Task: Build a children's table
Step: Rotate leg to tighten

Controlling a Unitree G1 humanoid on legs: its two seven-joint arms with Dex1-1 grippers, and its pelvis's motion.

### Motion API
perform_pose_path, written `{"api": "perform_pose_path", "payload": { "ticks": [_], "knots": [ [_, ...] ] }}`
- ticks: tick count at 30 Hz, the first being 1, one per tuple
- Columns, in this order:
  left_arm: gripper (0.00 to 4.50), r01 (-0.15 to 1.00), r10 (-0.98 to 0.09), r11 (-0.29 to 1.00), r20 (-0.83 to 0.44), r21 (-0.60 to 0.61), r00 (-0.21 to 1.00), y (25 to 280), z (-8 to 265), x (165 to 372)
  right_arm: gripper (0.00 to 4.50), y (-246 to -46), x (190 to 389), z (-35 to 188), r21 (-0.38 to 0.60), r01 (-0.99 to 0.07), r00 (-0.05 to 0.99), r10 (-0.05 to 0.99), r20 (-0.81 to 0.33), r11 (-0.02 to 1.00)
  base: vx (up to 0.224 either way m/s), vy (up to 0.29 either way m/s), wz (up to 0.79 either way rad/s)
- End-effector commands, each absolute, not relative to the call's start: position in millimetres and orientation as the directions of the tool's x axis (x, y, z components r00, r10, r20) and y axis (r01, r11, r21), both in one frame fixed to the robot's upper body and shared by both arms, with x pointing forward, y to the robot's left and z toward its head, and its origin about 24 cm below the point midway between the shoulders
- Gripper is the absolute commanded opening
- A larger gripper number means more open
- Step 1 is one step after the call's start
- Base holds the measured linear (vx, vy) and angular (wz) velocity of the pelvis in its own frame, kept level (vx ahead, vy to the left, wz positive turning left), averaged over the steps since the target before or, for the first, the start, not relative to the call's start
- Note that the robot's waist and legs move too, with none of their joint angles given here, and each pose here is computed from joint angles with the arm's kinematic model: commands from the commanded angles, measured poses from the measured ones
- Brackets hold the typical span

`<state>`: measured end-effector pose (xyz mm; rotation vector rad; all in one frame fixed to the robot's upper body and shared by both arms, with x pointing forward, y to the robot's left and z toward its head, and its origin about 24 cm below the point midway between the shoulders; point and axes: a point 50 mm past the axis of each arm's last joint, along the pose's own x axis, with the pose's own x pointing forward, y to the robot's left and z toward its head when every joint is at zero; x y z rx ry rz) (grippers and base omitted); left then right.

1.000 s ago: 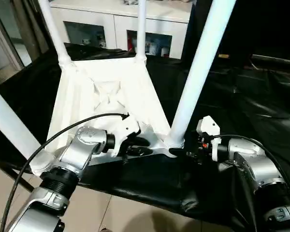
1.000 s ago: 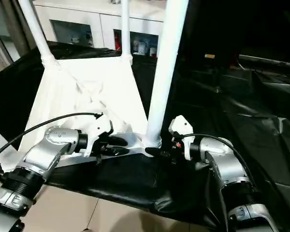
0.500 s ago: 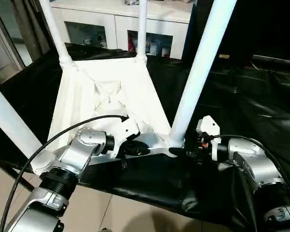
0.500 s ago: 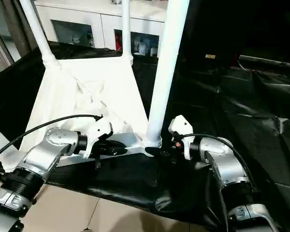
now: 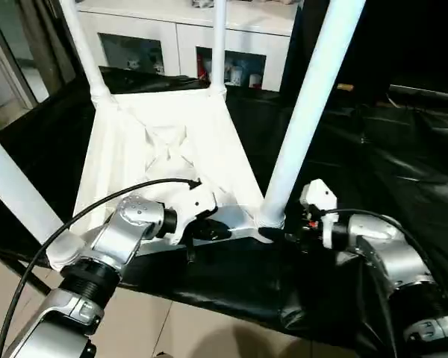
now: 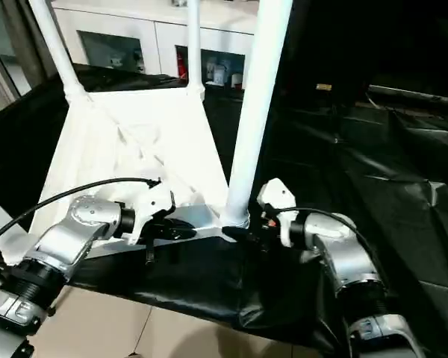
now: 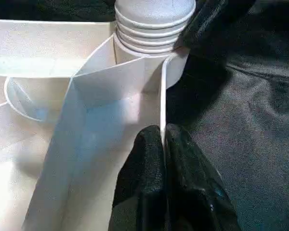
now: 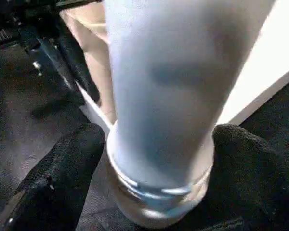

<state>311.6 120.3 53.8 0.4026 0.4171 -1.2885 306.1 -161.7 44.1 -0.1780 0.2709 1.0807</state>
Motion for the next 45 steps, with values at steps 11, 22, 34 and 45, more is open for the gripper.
{"api": "perform_pose_path", "payload": {
  "ticks": [11,22,34,45],
  "knots": [
    [0.00,0.972,-0.820,0.229,-0.529,0.048,0.219,120.9,49.4,311.0,2.89,-157.4,313.2,47.4,-0.019,-0.880,0.458,0.835,-0.304,0.475,0.000,0.000,0.00],
    [0.00,0.938,-0.798,0.341,-0.508,0.064,0.325,117.6,49.6,320.6,2.75,-158.9,319.0,34.7,-0.034,-0.791,0.584,0.738,-0.338,0.610,0.000,0.000,0.00],
    [0.00,0.783,-0.664,0.586,-0.432,0.208,0.611,67.8,57.2,352.8,2.74,-105.2,337.2,17.8,-0.018,-0.484,0.831,0.454,-0.322,0.875,0.000,0.000,0.00],
    [0.00,0.890,-0.781,0.424,-0.429,0.169,0.454,77.5,52.2,340.0,3.94,-109.7,335.3,41.4,0.029,-0.688,0.708,0.679,-0.194,0.726,0.000,0.000,0.00]
  ]
}}
